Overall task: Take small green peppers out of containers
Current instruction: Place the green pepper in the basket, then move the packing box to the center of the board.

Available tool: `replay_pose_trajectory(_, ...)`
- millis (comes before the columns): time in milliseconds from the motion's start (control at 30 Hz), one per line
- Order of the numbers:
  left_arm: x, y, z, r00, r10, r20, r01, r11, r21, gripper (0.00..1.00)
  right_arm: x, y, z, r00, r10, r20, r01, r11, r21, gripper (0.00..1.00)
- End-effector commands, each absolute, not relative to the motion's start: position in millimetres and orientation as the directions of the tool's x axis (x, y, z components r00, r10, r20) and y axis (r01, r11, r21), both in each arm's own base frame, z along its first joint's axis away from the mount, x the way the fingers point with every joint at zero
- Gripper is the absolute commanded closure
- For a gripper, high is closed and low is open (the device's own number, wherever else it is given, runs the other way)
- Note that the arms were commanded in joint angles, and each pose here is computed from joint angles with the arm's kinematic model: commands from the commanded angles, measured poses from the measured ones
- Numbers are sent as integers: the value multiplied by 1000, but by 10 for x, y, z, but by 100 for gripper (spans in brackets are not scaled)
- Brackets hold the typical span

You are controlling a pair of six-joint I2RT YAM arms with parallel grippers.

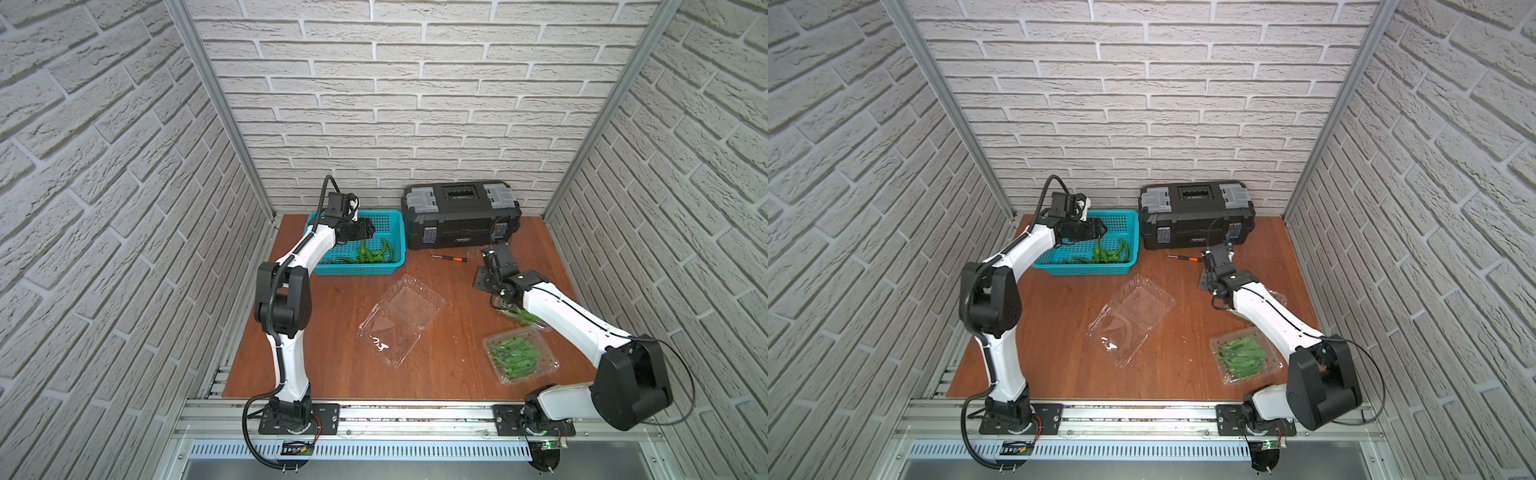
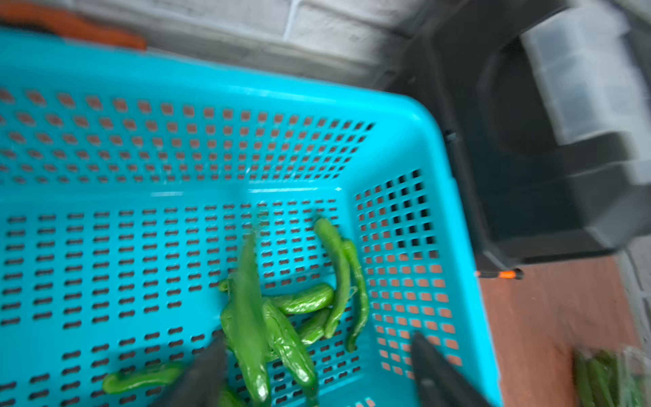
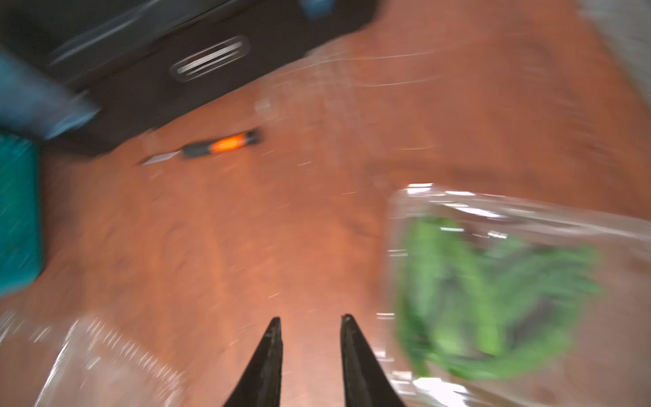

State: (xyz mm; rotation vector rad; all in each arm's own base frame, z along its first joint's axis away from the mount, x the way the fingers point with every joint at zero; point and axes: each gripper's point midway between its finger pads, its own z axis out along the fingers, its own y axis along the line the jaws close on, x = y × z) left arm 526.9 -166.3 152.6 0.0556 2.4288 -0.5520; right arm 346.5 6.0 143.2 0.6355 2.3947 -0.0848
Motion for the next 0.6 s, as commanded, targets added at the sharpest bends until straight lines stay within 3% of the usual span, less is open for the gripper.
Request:
replay_pose_trajectory(0,5219,-2027,2020,-726,-90,-682,260,882,-392,2,3063,-572,1354,-626,534,-569,639,769,18,62)
replay_pose_trajectory(133,5002,-2419,2124,-700,-23,-714,352,858,-373,2,2761,-1126,1204,-553,662,-506,775,632,-20,55)
replay_pose_trajectory(300,4682,-2968,2166,-700,64,-711,477,784,-398,2,2438,-1561,908,-408,808,-425,889,458,18,55)
replay_pose_trajectory(567,4248,-3602,1841,-760,189,-622,560,675,-479,2,2622,-1142,703,-522,774,-357,776,605,177,62)
